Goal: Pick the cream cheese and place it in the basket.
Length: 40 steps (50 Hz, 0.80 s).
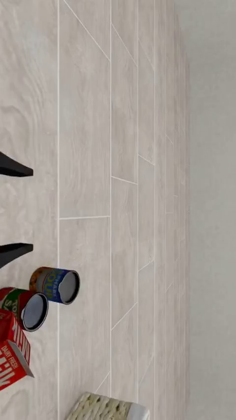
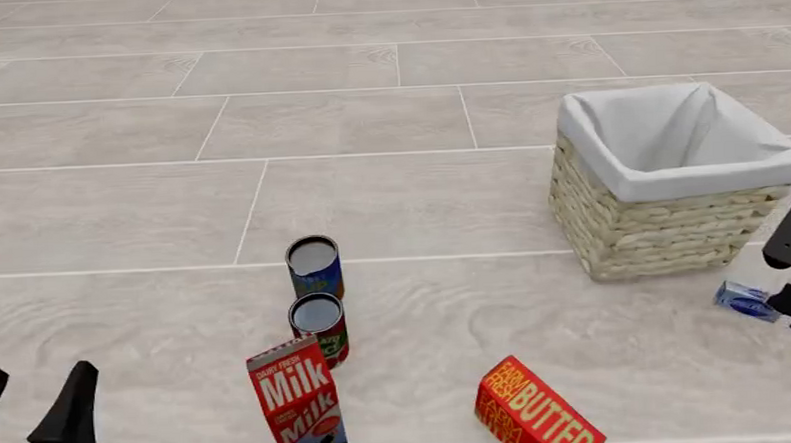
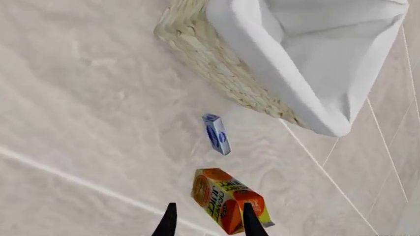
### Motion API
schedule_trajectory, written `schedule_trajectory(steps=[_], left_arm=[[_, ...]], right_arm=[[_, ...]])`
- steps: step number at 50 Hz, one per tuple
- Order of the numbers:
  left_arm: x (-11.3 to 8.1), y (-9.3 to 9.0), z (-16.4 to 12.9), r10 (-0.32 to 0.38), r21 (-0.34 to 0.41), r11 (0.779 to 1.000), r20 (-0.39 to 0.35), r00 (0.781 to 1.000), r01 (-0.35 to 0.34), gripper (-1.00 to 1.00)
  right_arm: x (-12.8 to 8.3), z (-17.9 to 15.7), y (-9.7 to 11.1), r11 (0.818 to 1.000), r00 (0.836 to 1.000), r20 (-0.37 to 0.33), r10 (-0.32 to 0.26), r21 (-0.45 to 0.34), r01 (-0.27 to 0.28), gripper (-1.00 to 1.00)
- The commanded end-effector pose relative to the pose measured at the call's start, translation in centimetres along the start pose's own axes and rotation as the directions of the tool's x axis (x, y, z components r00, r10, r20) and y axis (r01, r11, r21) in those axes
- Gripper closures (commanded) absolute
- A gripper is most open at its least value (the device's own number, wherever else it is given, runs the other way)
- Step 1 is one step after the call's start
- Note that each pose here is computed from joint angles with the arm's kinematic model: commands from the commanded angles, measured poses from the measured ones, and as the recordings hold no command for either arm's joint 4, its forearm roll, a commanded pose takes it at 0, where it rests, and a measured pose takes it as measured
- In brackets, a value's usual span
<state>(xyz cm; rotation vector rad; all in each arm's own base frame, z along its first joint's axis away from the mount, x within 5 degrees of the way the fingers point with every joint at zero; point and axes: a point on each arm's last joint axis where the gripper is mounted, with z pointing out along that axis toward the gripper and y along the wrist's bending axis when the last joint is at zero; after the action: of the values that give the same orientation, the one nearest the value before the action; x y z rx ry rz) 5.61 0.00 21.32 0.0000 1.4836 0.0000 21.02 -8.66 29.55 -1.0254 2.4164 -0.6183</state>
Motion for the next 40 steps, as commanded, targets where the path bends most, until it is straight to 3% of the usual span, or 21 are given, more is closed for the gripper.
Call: schedule_trajectory(steps=[1, 3, 12, 20, 23, 36, 40], left_arm=[[0.0, 0.0, 0.0, 0.000, 0.000, 1.000, 0.000, 1.000, 0.000, -1.00], [0.0, 0.0, 0.0, 0.000, 0.000, 1.000, 0.000, 1.000, 0.000, -1.00], [0.0, 0.0, 0.0, 0.000, 0.000, 1.000, 0.000, 1.000, 0.000, -1.00], [0.0, 0.0, 0.0, 0.000, 0.000, 1.000, 0.000, 1.000, 0.000, -1.00], [0.0, 0.0, 0.0, 0.000, 0.000, 1.000, 0.000, 1.000, 0.000, -1.00], [0.0, 0.0, 0.0, 0.000, 0.000, 1.000, 0.000, 1.000, 0.000, -1.00], [0.0, 0.0, 0.0, 0.000, 0.000, 1.000, 0.000, 1.000, 0.000, -1.00]], right_arm=[[1.1, 2.7, 0.4, 1.000, 1.000, -0.025, -0.003, -0.006, 0.003, -1.00], [2.4, 3.6, 0.8, 0.999, 0.998, -0.048, -0.038, 0.006, 0.038, -1.00], [2.4, 4.8, 0.2, 1.000, 0.999, -0.052, -0.010, 0.010, 0.011, -1.00], [3.7, 5.4, 0.3, 0.998, 0.996, -0.076, -0.045, 0.031, 0.047, -1.00], [2.8, 5.0, -0.8, 0.998, 0.998, -0.054, -0.025, 0.053, 0.028, -1.00], [2.7, 6.3, -1.7, 0.996, 0.998, -0.050, -0.031, 0.083, 0.035, -1.00], [1.0, 6.1, -2.7, 0.994, 1.000, -0.007, -0.008, 0.109, 0.008, -1.00]])
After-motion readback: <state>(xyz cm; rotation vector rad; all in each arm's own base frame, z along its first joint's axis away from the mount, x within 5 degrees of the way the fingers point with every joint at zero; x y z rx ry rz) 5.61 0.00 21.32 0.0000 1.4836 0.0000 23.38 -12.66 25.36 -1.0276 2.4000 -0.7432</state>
